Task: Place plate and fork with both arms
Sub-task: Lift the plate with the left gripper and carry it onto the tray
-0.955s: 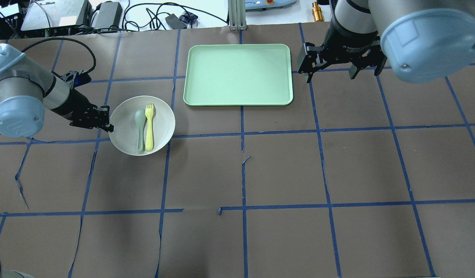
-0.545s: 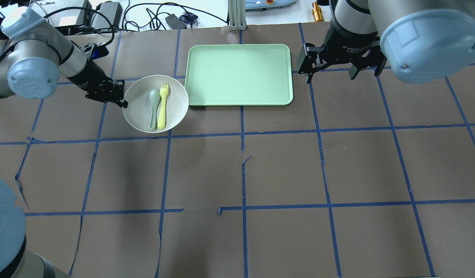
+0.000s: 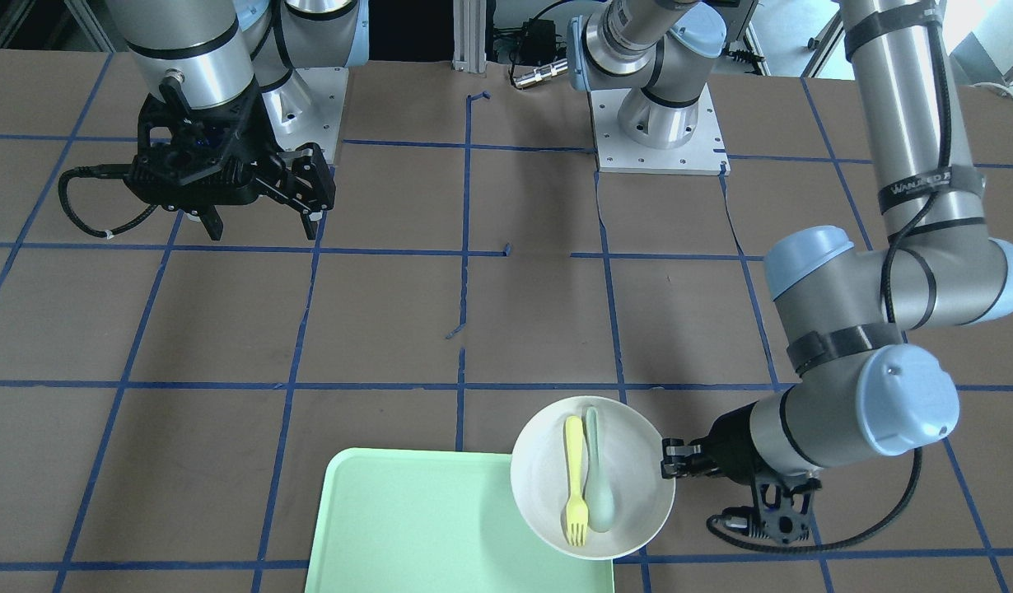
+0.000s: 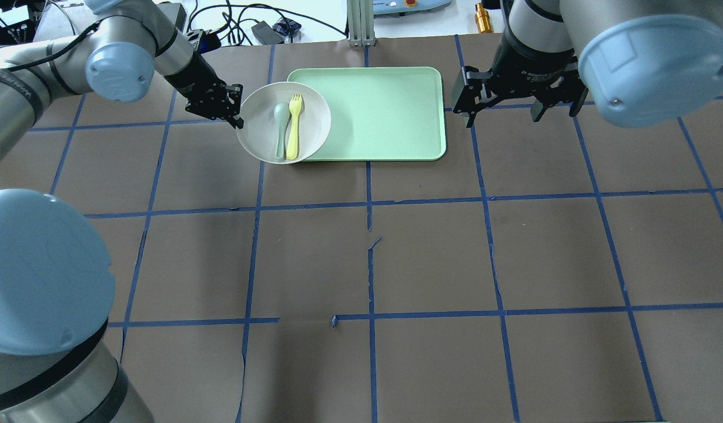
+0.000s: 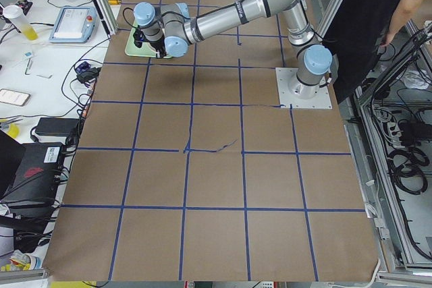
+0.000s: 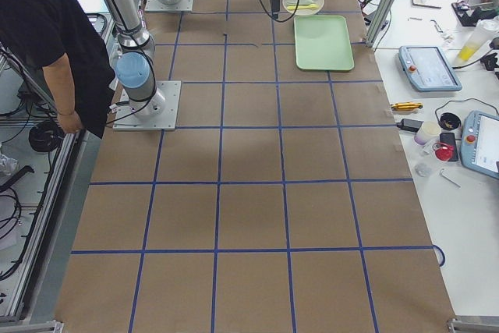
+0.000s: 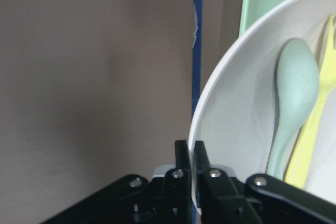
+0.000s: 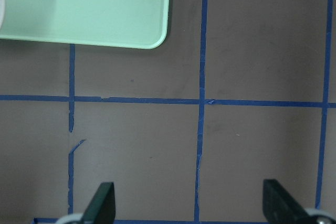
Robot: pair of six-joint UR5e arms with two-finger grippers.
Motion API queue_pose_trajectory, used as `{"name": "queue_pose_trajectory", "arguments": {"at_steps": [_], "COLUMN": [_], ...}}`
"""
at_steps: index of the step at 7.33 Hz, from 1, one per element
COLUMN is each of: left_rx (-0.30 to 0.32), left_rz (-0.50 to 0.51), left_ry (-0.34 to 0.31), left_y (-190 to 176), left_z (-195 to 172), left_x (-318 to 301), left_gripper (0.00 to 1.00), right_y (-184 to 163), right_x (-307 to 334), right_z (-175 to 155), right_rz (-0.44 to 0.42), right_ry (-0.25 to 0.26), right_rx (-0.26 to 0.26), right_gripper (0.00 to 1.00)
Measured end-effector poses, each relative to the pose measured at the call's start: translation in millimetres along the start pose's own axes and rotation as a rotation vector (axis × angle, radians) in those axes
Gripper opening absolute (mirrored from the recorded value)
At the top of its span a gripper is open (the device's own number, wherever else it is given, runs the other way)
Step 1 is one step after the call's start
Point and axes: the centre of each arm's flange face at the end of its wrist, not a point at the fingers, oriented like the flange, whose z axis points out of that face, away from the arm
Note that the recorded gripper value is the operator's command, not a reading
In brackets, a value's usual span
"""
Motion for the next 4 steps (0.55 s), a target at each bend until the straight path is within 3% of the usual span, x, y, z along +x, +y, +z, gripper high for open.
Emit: {"name": "queue_pose_trajectory", "arguments": {"at_steps": [4], "left_rx": [0.02], "left_rz": [-0.017], "left_ry": [0.021], "left_y": [-71], "left_z": [54], "left_x": [56], "left_gripper": [0.0], "right_y": [0], "right_x": [0], "right_z": [0], "right_rz": [0.0], "right_ry": [-0.001], "right_rx": [-0.002], "right_gripper": [1.0]}}
